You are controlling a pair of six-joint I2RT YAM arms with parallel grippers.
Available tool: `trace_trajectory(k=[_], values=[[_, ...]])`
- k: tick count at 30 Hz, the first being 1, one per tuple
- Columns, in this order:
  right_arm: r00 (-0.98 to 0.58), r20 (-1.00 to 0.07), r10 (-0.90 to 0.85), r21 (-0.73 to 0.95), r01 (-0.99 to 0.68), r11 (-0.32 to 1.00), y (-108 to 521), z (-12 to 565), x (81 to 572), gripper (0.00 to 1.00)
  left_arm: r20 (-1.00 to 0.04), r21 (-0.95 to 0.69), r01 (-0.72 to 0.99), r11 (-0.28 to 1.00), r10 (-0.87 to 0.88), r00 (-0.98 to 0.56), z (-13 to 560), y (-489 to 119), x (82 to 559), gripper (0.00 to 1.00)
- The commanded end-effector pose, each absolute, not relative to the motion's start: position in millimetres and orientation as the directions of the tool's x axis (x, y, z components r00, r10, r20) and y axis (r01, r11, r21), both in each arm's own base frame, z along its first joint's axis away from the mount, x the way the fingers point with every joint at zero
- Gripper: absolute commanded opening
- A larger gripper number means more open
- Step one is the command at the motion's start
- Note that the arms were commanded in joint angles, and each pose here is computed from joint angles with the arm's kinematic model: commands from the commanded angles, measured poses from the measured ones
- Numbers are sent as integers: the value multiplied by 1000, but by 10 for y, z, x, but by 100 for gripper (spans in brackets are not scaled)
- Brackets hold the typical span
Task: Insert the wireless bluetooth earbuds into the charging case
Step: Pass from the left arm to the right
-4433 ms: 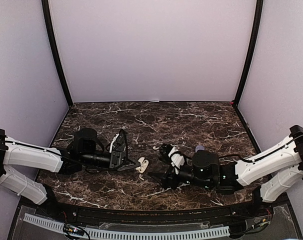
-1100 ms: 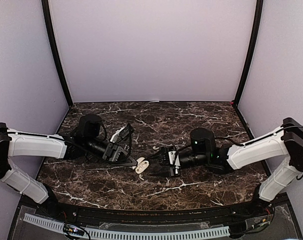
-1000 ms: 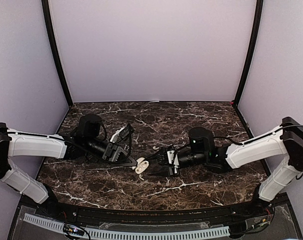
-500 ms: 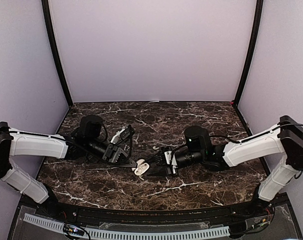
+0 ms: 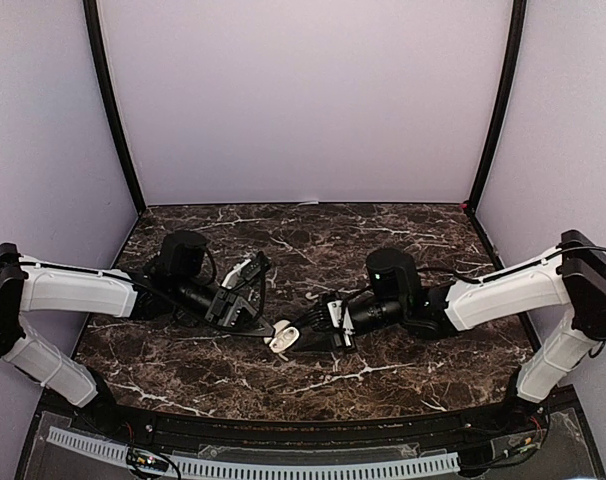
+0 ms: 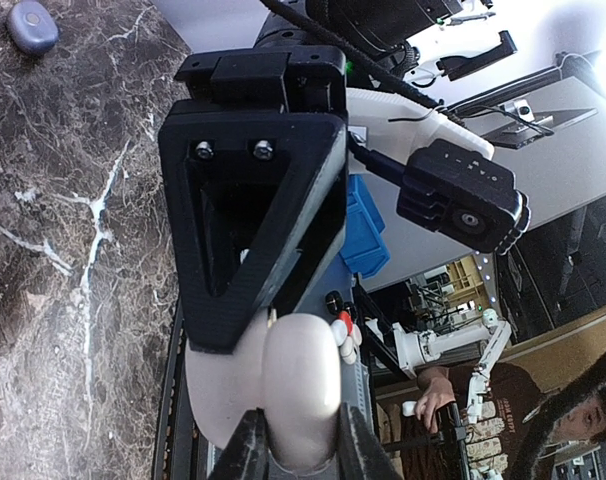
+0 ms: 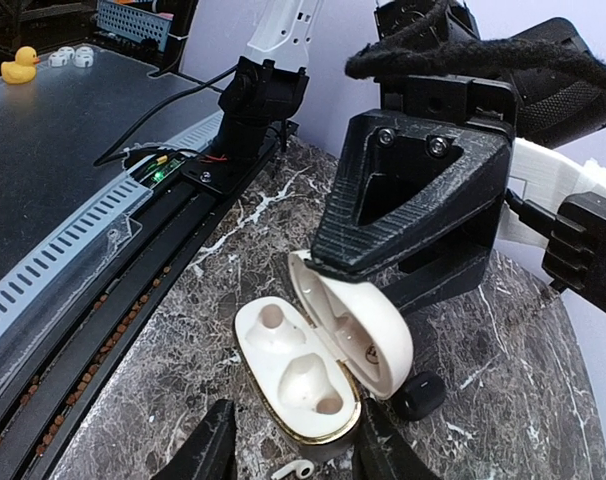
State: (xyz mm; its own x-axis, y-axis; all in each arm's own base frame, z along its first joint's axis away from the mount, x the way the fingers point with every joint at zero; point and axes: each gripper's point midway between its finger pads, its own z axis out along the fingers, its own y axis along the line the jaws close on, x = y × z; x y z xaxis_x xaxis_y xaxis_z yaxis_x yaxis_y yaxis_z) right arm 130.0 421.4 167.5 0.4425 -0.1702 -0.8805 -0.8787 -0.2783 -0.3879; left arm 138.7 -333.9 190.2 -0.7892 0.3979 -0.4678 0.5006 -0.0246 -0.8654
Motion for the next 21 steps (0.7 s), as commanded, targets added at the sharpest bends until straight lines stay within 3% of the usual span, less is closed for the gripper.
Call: trace_trajectory(k=[1, 10, 16, 21], values=[[435, -887, -155, -375, -874, -309, 4269, 1670, 1299, 36, -505, -848, 526, -67, 406, -762, 1988, -3348, 1348, 22], [424, -893, -149, -356, -870, -340, 4298, 1657, 1269, 28, -506, -847, 527, -75, 417, -755, 1982, -3352, 1315, 22], [417, -898, -137, -348, -867, -358, 4290, 1663, 1246, 41, -510, -844, 530, -80, 421, -750, 1987, -3354, 1299, 23], [388, -915, -107, -319, -860, -398, 4263, 1713, 1223, 38, -512, -843, 530, -86, 426, -746, 1987, -3354, 1281, 23]])
